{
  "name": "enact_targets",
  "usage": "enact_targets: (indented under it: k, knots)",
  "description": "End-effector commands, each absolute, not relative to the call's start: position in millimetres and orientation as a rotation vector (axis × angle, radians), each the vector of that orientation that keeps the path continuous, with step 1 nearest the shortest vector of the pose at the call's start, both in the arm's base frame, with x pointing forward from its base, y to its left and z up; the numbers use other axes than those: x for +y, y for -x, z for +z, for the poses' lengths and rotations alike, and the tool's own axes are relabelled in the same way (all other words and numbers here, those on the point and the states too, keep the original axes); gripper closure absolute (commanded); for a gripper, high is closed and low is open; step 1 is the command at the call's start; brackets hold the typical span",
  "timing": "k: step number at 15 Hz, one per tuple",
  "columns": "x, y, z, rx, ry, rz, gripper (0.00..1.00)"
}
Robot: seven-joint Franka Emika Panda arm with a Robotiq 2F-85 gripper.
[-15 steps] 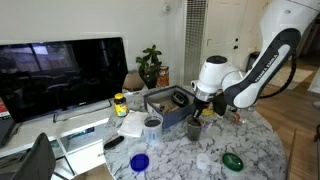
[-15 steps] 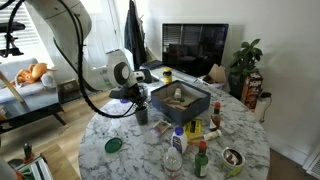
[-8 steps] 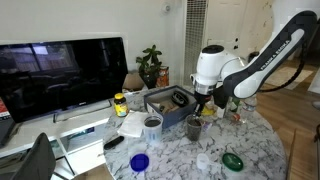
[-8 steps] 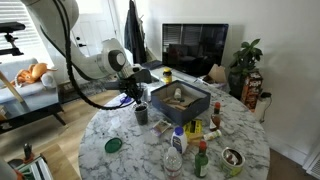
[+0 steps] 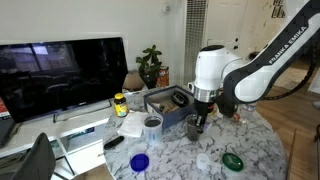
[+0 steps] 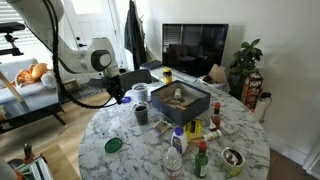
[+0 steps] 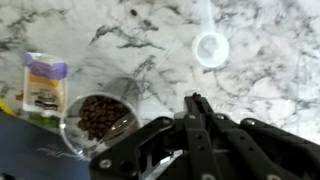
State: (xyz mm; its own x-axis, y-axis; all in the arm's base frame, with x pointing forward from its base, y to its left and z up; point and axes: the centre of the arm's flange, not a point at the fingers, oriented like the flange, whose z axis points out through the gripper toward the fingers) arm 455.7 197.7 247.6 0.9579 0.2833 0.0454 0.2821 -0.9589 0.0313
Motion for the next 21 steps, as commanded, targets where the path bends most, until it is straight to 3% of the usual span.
enact_targets:
  k: [1, 7, 21]
  knots:
    - [208, -422, 230, 0.503, -3.123, -0.065, 0.98]
    - [209, -399, 204, 0.523, -3.112, -0.123, 0.98]
    - [205, -403, 149, 0.506, -3.16, 0.07, 0.98]
